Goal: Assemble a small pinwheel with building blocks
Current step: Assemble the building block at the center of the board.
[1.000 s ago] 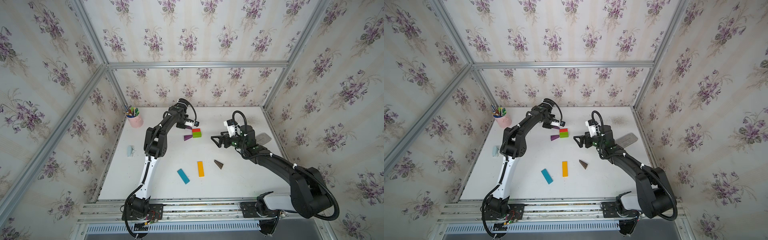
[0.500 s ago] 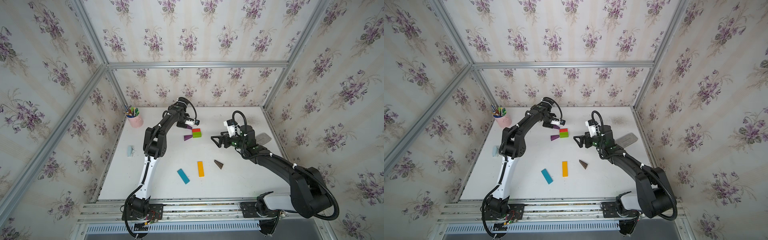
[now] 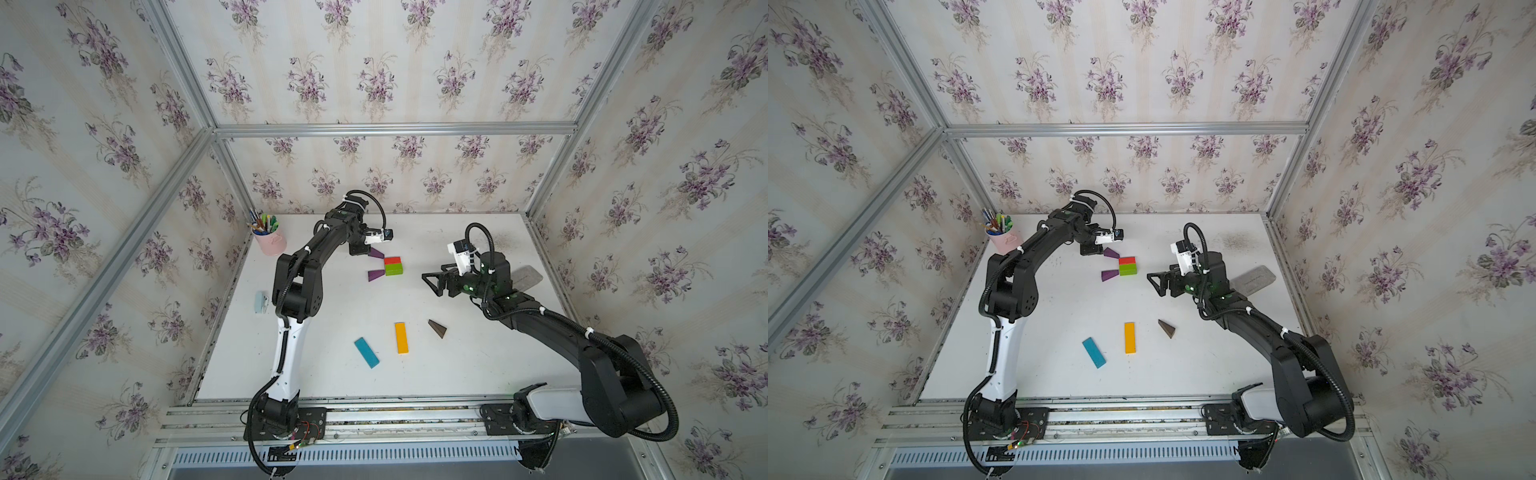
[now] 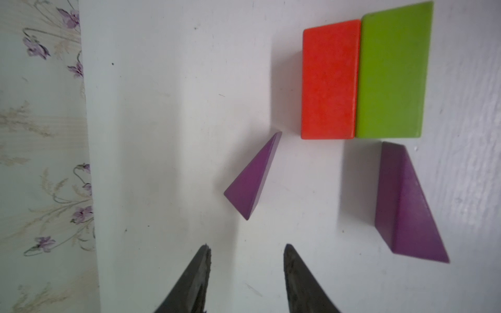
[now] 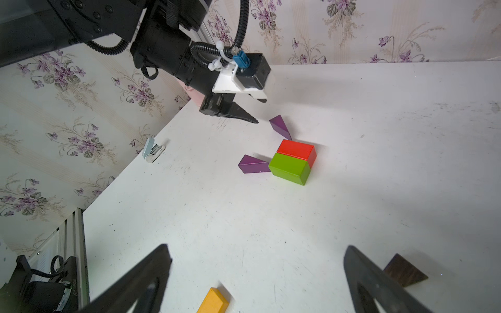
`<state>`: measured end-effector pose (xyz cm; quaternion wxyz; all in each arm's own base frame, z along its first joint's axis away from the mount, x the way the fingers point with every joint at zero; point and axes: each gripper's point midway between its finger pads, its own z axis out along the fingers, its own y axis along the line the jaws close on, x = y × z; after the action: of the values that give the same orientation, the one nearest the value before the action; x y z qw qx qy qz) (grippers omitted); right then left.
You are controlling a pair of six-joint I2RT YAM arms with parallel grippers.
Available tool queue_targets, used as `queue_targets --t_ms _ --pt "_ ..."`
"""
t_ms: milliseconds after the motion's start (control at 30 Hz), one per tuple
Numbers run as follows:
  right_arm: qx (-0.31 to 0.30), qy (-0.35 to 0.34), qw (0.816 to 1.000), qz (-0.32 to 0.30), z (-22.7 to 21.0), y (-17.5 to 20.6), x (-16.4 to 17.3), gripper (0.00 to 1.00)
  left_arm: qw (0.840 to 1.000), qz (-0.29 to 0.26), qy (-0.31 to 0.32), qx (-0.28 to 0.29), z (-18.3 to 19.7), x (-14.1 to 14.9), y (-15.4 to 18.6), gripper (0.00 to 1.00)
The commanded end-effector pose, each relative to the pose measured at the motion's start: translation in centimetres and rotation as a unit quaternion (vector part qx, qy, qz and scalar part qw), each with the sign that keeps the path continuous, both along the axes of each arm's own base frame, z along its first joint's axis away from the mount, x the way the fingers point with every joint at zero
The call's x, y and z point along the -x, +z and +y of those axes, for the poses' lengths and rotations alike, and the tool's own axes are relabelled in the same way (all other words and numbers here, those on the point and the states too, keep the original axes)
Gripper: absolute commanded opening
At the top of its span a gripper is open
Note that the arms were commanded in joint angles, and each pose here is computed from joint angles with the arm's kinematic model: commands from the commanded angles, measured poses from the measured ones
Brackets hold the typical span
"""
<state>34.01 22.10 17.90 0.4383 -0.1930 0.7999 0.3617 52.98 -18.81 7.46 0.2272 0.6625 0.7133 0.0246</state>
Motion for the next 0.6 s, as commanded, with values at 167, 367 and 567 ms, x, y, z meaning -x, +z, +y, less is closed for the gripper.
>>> queue_targets --t_ms 167,367,567 --pt "-0.010 0.006 1.000 -0.010 0.3 0.8 -0.2 1.00 0.992 0.007 0.101 0.071 -0.8 -1.4 -0.7 0.38" --pt "-0.005 0.002 1.000 -0.010 0.2 0.7 -0.3 1.00 0.992 0.013 0.102 0.072 -1.0 -1.8 -1.7 0.37" --pt "-0.006 0.004 1.000 -0.009 0.3 0.7 -0.4 1.00 0.992 0.015 0.103 0.067 -0.9 -1.7 -2.0 0.37"
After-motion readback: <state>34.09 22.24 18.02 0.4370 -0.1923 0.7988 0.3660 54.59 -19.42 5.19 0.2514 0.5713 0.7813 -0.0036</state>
